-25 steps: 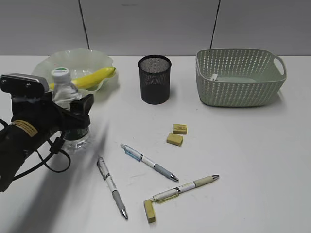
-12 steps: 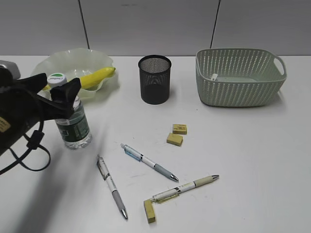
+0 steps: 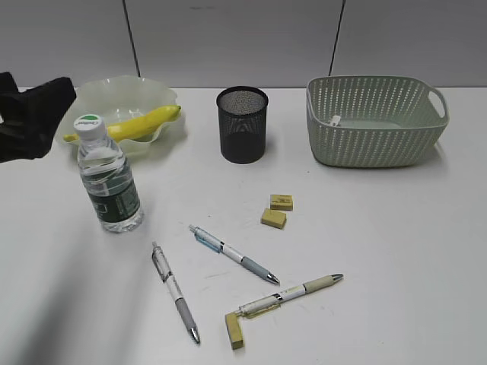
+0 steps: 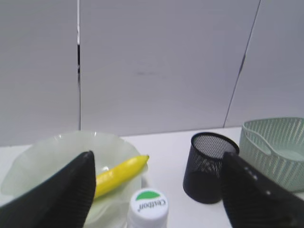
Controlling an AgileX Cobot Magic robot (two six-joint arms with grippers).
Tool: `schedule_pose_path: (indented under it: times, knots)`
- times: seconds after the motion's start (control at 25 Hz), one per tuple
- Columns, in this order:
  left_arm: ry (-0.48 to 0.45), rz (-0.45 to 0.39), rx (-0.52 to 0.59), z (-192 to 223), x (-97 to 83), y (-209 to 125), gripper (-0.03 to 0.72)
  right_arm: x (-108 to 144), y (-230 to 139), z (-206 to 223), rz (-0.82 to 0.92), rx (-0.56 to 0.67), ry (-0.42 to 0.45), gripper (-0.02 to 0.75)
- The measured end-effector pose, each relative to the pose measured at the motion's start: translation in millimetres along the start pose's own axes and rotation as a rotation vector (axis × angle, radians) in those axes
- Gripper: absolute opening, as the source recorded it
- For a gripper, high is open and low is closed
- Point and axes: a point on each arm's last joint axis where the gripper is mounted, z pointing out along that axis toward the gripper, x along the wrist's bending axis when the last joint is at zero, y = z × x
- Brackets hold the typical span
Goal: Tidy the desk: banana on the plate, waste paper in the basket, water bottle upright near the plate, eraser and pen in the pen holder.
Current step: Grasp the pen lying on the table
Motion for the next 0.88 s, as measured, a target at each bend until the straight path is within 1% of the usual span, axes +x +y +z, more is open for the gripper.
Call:
schedule_pose_path:
  times: [0.08, 0.12, 0.16, 0.24, 0.32, 0.36, 0.4, 0.52, 0.64, 0.76, 0.88]
  knots:
    - [-0.008, -0.009, 0.116, -7.5, -3.7, 12.5, 0.596, 0.0, 0.0, 0.0, 0.0, 0.0, 0.0, 0.582]
    - [-0.014, -0.01, 0.156, -12.3, -5.9, 21.2, 0.592, 0.0, 0.0, 0.0, 0.0, 0.0, 0.0, 0.582]
    - [-0.022, 0.001, 0.215, -17.0, -8.4, 29.9, 0.591, 0.0, 0.0, 0.0, 0.0, 0.0, 0.0, 0.582]
    - [-0.035, 0.056, 0.337, -27.7, -11.9, 44.1, 0.589, 0.0, 0.0, 0.0, 0.0, 0.0, 0.0, 0.582]
    - [-0.03, 0.114, 0.428, -40.3, -12.8, 59.1, 0.589, 0.0, 0.0, 0.0, 0.0, 0.0, 0.0, 0.582]
    - [-0.021, 0.127, 0.487, -48.0, -12.3, 62.8, 0.589, 0.0, 0.0, 0.0, 0.0, 0.0, 0.0, 0.582]
    - [-0.014, 0.143, 0.507, -60.0, -11.6, 68.7, 0.589, 0.0, 0.0, 0.0, 0.0, 0.0, 0.0, 0.582]
    - [0.017, 0.17, 0.657, -81.8, -7.6, 67.3, 0.589, 0.0, 0.0, 0.0, 0.0, 0.0, 0.0, 0.582]
    - [0.037, 0.178, 0.75, -104.8, -4.4, 64.7, 0.582, 0.0, 0.0, 0.0, 0.0, 0.0, 0.0, 0.582]
    - [0.048, 0.181, 0.77, -128.4, -1.8, 65.6, 0.577, 0.0, 0.0, 0.0, 0.0, 0.0, 0.0, 0.582]
    - [0.049, 0.176, 0.735, -151.8, 0.1, 65.7, 0.575, 0.0, 0.0, 0.0, 0.0, 0.0, 0.0, 0.582]
